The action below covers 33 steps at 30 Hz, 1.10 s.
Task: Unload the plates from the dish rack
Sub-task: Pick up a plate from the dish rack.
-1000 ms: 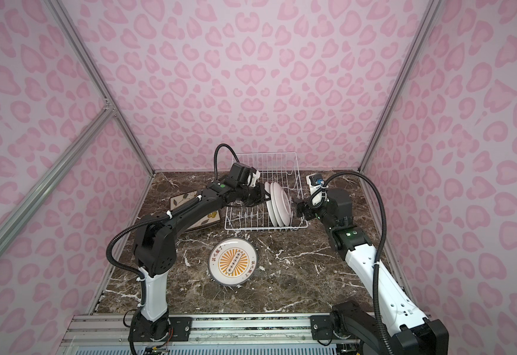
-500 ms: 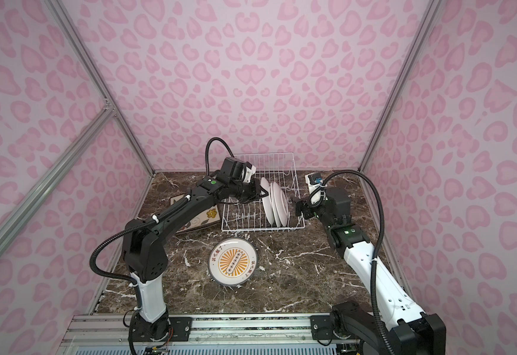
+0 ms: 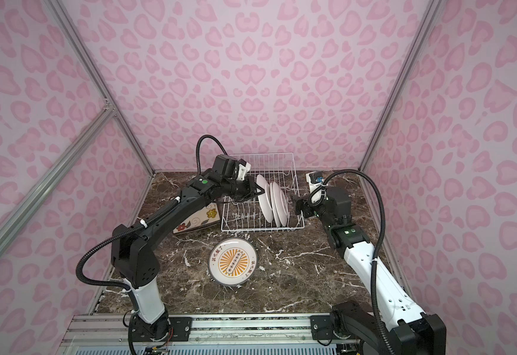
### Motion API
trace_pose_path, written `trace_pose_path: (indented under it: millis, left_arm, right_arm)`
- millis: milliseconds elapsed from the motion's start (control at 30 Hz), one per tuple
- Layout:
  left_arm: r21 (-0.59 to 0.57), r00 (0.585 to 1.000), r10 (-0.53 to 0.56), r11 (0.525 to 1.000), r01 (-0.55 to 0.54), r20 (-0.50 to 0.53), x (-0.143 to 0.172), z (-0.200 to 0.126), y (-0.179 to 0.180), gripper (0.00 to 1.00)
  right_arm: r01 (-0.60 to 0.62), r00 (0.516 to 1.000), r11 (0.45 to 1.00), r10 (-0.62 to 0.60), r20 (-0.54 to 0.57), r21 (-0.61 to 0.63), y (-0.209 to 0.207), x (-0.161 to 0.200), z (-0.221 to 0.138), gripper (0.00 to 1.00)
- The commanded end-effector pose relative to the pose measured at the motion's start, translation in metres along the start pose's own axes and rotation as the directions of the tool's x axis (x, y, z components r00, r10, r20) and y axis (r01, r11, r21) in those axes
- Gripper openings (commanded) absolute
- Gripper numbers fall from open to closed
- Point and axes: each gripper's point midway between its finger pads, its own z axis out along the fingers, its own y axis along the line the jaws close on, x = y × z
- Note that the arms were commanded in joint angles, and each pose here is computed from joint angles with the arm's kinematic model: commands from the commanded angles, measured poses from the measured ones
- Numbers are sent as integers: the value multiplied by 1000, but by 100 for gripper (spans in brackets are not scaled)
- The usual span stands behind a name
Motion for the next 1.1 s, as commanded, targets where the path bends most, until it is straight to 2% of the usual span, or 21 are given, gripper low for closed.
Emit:
trace_pose_path:
  millis: [0, 267, 633, 1067]
  left_arm:
    - [-13, 999, 17, 1000, -16, 31, -4, -11, 1, 4]
    - [-13, 998, 10, 1000, -9, 56, -3, -21, 4, 4]
    - [31, 996, 42, 999, -44, 73, -10, -36, -14, 4]
    - [47, 992, 85, 995, -90, 88, -12, -54, -18, 4]
  right_arm:
    - [1, 999, 1000, 0, 41, -11, 2, -11, 0, 95]
    - [-18, 998, 1000, 20, 60, -24, 4, -14, 3, 94]
    - [-21, 997, 999, 24, 68, -35, 6, -17, 4, 94]
    - [-60, 995, 997, 64, 75, -49, 8, -23, 8, 94]
